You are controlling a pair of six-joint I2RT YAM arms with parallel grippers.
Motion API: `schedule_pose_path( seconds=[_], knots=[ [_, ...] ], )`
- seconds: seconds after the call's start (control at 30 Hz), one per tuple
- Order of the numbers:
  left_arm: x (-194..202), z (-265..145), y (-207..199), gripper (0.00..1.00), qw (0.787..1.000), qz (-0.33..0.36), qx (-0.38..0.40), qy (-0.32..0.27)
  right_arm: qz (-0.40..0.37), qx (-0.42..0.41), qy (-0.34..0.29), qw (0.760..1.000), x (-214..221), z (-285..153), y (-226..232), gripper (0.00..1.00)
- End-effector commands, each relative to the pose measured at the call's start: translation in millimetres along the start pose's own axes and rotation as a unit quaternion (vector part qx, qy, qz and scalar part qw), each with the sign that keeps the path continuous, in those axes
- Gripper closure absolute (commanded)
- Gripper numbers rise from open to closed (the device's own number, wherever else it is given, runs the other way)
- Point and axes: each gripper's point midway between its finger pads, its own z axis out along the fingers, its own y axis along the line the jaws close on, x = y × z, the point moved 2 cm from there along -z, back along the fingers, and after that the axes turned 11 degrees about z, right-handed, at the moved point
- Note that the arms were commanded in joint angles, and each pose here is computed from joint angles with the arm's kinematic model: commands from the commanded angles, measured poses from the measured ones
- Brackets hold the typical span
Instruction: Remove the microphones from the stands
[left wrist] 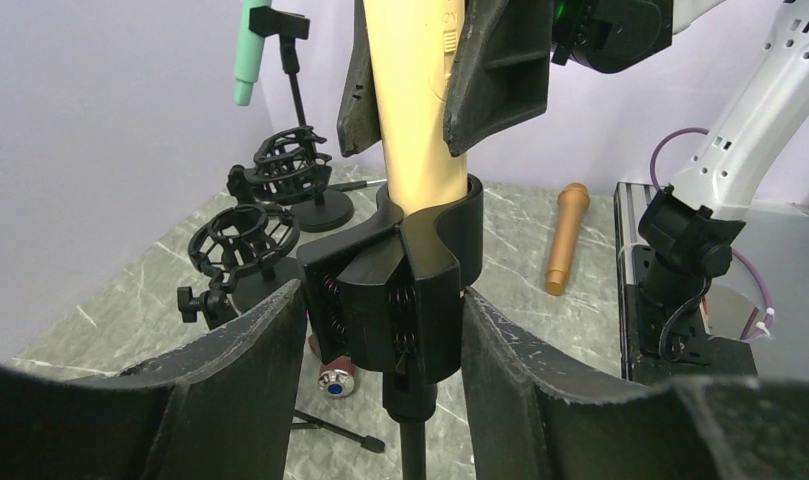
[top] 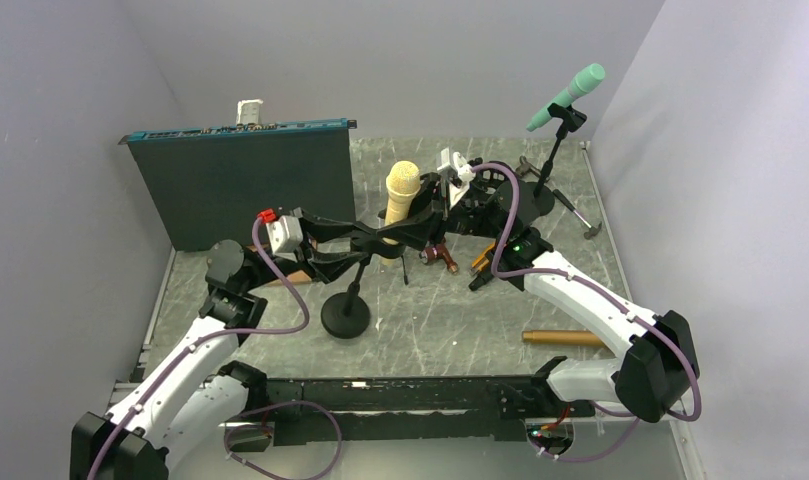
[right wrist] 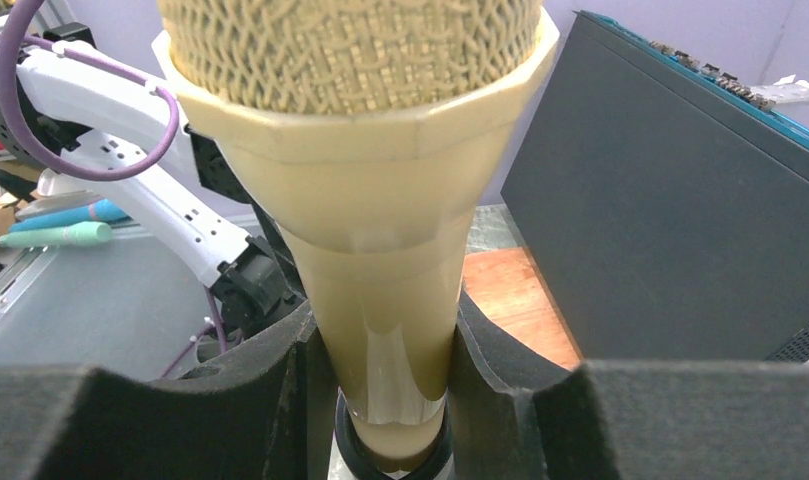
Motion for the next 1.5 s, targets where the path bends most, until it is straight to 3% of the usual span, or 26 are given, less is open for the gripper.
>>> schedule_pose_path(
  seconds=[0.0,0.3,0.5,0.77,0.9,1.0,1.07,1.27,1.3,1.33,1.37,1.4,1.47],
  knots=[
    [-10.8,2.7,-6.3,0.42,0.999,0.008,0.032,-0.018,-0.024,-0.032,-0.006,0.999,-12.9,5.4,12.7,1.00],
    [-6.4,-2.5,24.0,0.37,0.999,-0.006,-0.041,-0.012,-0.020,-0.039,-0.005,0.999,-11.6,10.0,11.6,1.00],
    [-4.5,0.4,1.5,0.42,0.999,-0.018,0.047,-0.021,-0.023,-0.040,-0.005,0.999,-12.7,10.4,11.5,1.00],
    [-9.0,2.9,-13.3,0.42,0.992,-0.040,0.113,-0.040,-0.020,-0.042,-0.004,0.999,-10.0,11.4,10.3,1.00],
    [-9.8,0.2,-20.7,0.57,0.990,-0.044,0.126,-0.042,-0.019,-0.039,-0.005,0.999,-10.3,11.9,8.5,1.00],
    [-9.0,-5.4,-25.3,0.88,0.992,-0.037,0.115,-0.041,-0.021,-0.038,-0.004,0.999,-10.8,11.9,8.8,1.00],
    [-6.9,-8.0,-27.6,1.00,0.994,-0.031,0.103,-0.033,-0.021,-0.035,-0.003,0.999,-10.7,11.1,8.3,1.00],
    [-11.2,-17.5,-34.4,1.00,0.998,-0.018,0.065,-0.018,-0.019,-0.035,0.001,0.999,-9.5,12.7,6.3,1.00],
    [-11.6,-19.0,-34.1,0.98,0.998,-0.019,0.058,-0.015,-0.018,-0.037,0.003,0.999,-8.7,13.5,5.8,1.00],
    [-10.8,-20.1,-31.5,0.78,0.999,-0.024,0.043,-0.008,-0.016,-0.040,0.003,0.999,-8.4,13.8,5.8,1.00],
    [-10.5,-21.7,-28.2,0.50,0.999,-0.028,0.024,-0.002,-0.015,-0.044,0.005,0.999,-7.4,14.3,6.1,1.00],
    [-11.0,-24.1,-25.2,0.43,1.000,-0.026,0.006,0.004,-0.013,-0.048,0.007,0.999,-6.1,14.4,6.5,1.00],
    [-12.0,-28.4,-14.9,0.41,0.999,-0.021,-0.040,0.014,-0.013,-0.055,0.014,0.998,-3.0,14.6,7.5,1.00]
  ],
)
